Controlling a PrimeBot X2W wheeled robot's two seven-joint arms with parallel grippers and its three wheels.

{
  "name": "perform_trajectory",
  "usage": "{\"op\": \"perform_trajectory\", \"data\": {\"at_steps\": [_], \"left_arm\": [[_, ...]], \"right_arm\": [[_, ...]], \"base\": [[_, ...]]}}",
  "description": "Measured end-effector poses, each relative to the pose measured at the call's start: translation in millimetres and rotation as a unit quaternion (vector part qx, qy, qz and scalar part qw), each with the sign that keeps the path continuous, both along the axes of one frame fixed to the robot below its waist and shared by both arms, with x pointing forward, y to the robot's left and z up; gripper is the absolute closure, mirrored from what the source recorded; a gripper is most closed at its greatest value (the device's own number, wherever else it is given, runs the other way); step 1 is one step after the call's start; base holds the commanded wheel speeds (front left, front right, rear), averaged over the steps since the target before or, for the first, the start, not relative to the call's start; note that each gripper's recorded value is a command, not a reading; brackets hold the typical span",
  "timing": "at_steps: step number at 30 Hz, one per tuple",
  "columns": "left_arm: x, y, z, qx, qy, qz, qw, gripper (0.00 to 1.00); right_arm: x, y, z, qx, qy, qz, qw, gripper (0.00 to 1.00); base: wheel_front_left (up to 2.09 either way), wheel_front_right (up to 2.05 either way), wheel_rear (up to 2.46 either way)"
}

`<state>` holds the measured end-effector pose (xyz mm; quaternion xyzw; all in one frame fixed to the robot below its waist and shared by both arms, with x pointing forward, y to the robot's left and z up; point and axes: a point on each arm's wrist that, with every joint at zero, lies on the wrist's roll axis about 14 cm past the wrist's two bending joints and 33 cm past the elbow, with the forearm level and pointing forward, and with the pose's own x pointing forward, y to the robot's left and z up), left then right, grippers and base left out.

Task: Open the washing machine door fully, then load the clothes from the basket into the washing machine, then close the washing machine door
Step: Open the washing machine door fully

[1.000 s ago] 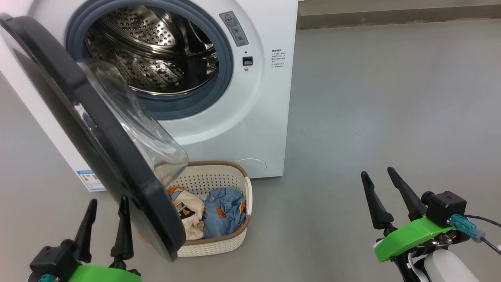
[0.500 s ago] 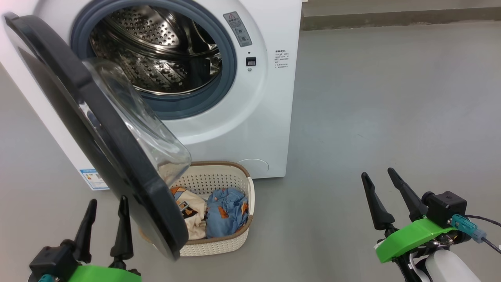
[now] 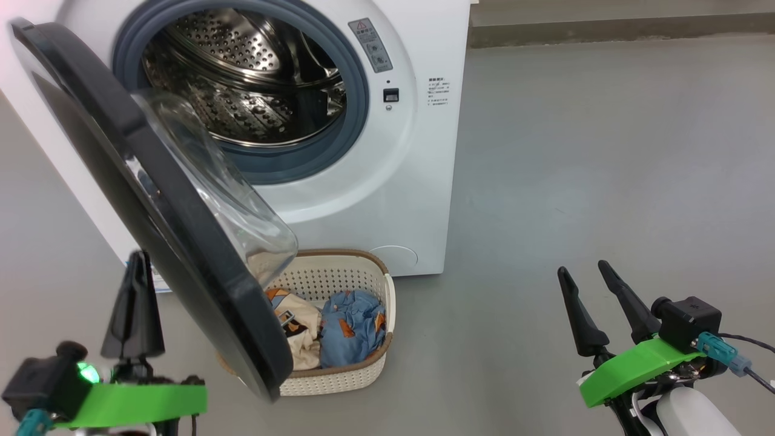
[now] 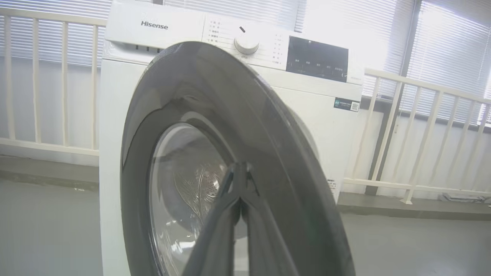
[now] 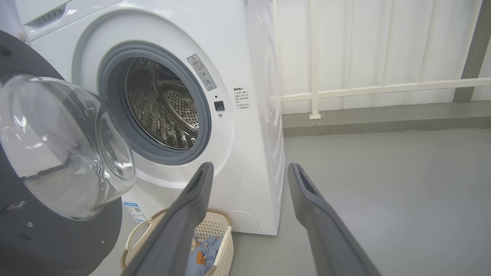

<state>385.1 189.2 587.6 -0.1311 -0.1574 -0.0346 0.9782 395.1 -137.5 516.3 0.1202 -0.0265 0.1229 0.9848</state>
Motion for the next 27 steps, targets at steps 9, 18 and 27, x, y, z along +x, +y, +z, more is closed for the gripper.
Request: {"op": "perform_trajectory", "data": {"at_steps": [9, 18, 27], "left_arm": [[-13.5, -37.3, 74.7, 0.014, -0.12, -0.047, 0.991, 1.0], [-16.8, -106.3, 66.0, 0.015, -0.078, -0.157, 0.984, 1.0], [-6.2, -126.9, -20.3, 0.013, 0.079, -0.193, 0.978, 1.0]], "right_arm": [[-0.9, 0.5, -0.6, 0.006, 0.001, -0.003, 1.0, 0.0], [-3.8, -4.1, -2.3, 0.009, 0.004, -0.011, 1.0, 0.0], [-4.5, -9.1, -7.4, 0.012, 0.011, -0.019, 1.0, 0.0]], "base": [[0.0, 0.0, 0.0], [0.0, 0.0, 0.0], [0.0, 0.0, 0.0]]}}
